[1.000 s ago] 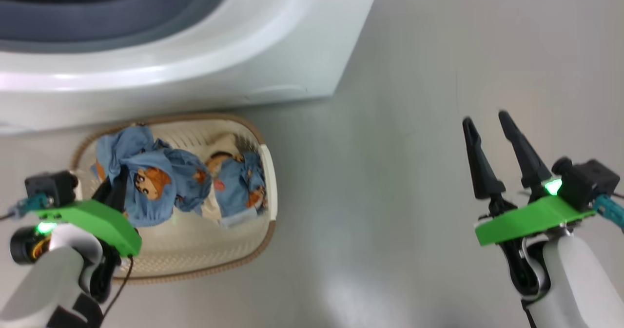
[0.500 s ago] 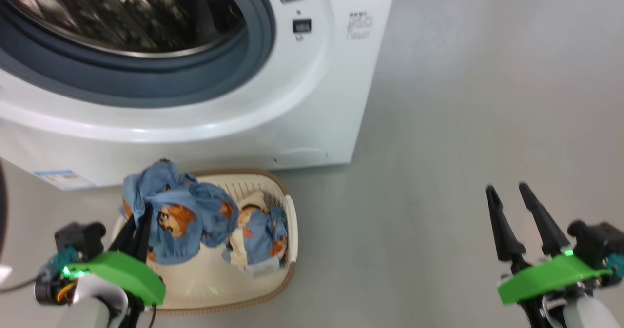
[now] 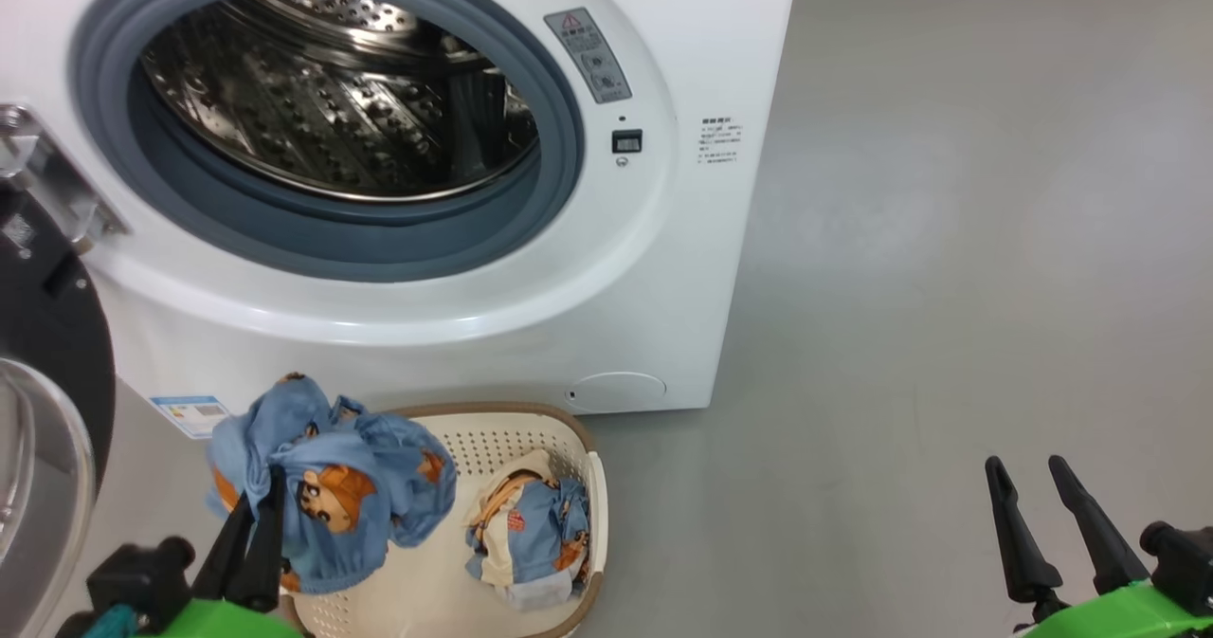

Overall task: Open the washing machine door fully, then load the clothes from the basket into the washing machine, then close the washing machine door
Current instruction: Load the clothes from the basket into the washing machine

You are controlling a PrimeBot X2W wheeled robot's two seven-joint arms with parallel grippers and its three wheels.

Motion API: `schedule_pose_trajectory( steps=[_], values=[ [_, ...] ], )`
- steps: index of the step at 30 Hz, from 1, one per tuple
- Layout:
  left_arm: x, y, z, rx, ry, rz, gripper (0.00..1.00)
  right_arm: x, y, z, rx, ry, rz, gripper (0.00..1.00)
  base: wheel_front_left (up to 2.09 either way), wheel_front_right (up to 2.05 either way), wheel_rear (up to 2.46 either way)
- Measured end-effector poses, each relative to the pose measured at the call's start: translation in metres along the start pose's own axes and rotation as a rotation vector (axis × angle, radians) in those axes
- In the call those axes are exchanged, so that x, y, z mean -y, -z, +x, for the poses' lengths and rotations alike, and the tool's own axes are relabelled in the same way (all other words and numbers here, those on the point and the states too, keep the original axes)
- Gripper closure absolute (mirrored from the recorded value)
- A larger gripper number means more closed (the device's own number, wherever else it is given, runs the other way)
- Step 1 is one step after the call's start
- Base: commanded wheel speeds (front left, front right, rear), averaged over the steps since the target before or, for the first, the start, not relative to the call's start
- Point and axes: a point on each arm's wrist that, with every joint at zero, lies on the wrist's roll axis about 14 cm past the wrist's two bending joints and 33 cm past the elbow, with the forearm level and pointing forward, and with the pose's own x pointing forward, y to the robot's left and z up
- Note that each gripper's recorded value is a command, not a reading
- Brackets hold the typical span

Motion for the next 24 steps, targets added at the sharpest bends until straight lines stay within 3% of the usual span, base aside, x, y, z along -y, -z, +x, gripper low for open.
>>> schedule_pose_trajectory(
  steps=[11,24],
  values=[
    [0.000,-0.008,-0.034,0.048,-0.050,-0.004,1.00,0.005,0.001,-0.011,-0.003,0.016,0.003,0.00,0.00,0.00,0.00],
    [-0.005,-0.006,-0.022,0.042,-0.062,-0.011,1.00,0.002,0.013,0.000,-0.033,0.016,0.017,0.00,0.00,0.00,0.00]
  ],
)
